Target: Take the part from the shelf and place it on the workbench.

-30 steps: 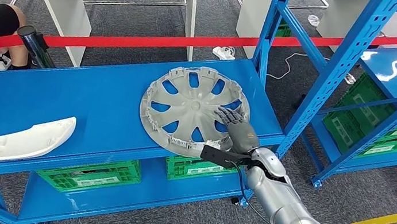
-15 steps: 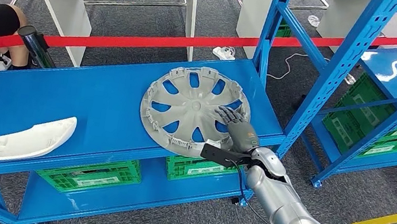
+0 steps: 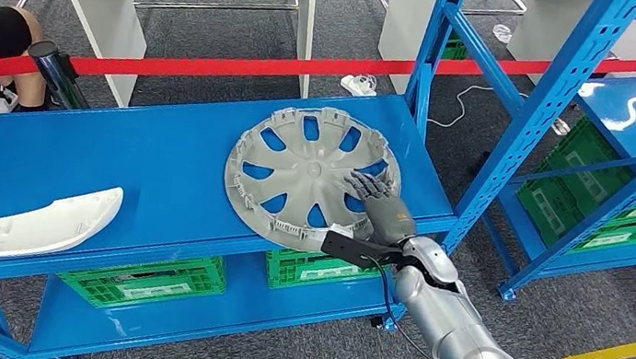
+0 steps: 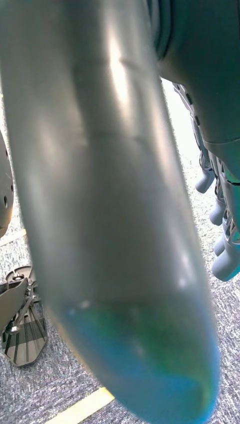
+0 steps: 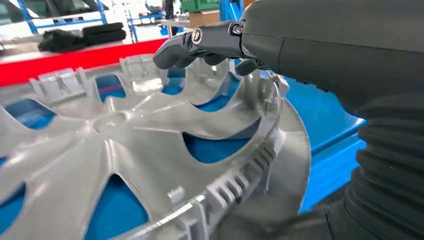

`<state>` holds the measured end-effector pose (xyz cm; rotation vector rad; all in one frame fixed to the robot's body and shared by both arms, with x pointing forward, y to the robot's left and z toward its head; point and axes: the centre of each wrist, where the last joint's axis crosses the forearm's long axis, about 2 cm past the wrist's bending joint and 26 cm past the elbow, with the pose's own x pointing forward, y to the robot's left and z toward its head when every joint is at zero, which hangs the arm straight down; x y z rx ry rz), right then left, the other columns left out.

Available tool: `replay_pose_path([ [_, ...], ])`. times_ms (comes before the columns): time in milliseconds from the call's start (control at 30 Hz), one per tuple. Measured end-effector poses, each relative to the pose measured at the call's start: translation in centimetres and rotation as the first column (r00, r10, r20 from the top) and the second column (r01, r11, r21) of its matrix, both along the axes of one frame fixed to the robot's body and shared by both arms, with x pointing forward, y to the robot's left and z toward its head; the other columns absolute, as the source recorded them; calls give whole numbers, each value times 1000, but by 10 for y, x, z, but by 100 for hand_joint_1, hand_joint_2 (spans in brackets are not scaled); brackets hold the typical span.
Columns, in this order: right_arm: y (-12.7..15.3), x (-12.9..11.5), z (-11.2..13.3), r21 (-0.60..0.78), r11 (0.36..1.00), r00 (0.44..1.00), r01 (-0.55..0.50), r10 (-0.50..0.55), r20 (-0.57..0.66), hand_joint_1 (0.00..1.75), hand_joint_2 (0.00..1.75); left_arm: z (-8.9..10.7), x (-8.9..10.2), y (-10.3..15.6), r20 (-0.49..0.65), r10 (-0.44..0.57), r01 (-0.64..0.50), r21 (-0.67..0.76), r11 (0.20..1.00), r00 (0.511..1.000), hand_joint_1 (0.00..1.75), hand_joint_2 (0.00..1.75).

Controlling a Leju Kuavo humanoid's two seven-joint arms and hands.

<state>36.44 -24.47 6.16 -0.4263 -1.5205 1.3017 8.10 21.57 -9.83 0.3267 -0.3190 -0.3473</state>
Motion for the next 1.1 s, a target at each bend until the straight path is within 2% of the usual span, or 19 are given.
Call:
replay_pose_path([
  [367, -1, -1, -3, -46, 999, 997, -23, 19, -81, 175, 175, 1, 2, 0, 19, 2, -2, 19, 1000, 1000, 0, 0],
  [867, -2, 3, -1, -66, 997, 994, -32, 25, -106, 175, 175, 1, 6, 0, 34, 1, -2, 21, 1000, 999, 0, 0],
  [1100, -2, 3, -2, -69, 997, 994, -27, 20, -105, 175, 175, 2, 7, 0, 59, -43, 41, 31, 999, 997, 0, 0],
])
